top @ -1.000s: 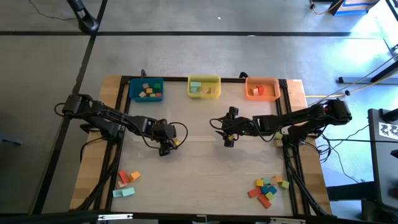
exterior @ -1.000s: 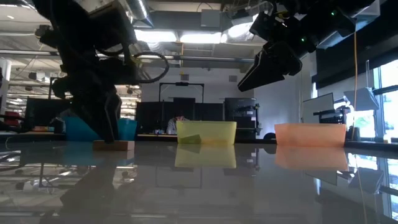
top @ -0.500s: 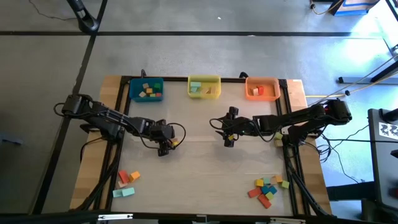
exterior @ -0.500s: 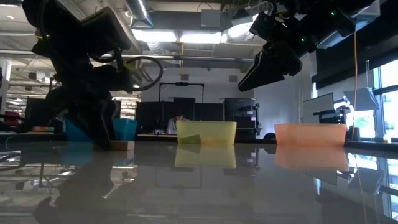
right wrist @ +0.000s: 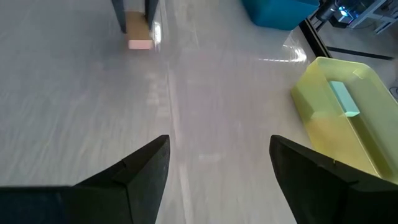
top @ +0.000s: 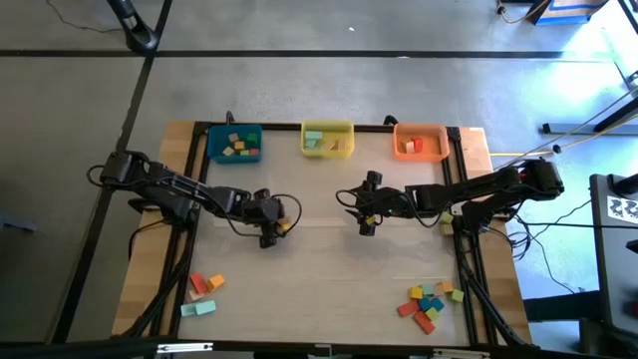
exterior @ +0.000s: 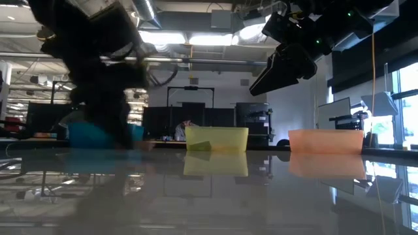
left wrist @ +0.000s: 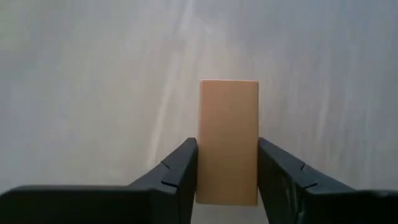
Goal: Sort blocks by size
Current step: Put the brown rectangle block into the yellow bin
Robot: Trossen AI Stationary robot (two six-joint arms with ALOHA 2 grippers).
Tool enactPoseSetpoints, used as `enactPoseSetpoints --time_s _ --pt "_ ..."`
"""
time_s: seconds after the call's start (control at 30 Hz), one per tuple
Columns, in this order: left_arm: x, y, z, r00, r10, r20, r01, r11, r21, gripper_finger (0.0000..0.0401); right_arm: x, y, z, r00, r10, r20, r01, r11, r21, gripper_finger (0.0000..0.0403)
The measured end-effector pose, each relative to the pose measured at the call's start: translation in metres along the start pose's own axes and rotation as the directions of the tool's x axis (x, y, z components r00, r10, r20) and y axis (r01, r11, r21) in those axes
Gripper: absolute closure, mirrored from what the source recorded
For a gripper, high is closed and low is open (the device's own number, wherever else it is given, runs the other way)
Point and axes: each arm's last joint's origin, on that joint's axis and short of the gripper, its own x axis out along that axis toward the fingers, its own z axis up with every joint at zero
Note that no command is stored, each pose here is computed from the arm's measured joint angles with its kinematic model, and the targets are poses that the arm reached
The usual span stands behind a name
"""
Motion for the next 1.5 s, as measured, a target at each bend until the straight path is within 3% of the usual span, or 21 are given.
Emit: enactPoseSetpoints --time_s 0.2,0.5,0.67,1.1,1.5 --pt "-0.009 0.014 0.044 0.969 0.142 0.2 -0.124 0.987 -0.1 0.0259 0.0 0.0 0.0 1.0 -0.001 0.005 0.001 1.0 -0.011 0.0127" --pt "-0.015 0.066 0.083 0.832 0.322 0.452 -0.206 0.936 -0.287 0.0255 0.0 -0.001 0.008 0.997 -0.02 0.077 0.019 1.0 0.013 0.0127" --pt "-0.004 0.103 0.089 0.785 0.422 0.454 -0.284 0.896 -0.342 0.0254 -0.001 -0.002 0.012 0.992 -0.028 0.122 0.028 1.0 0.006 0.0127" --pt "0.037 0.177 0.124 0.77 0.512 0.38 -0.359 0.841 -0.405 0.0253 -0.001 -0.003 0.017 0.986 -0.036 0.164 0.041 0.999 -0.029 0.0127" --pt "0.061 0.192 0.123 0.788 0.523 0.326 -0.379 0.828 -0.412 0.0242 -0.001 -0.003 0.015 0.988 -0.032 0.151 0.039 0.998 -0.043 0.0127"
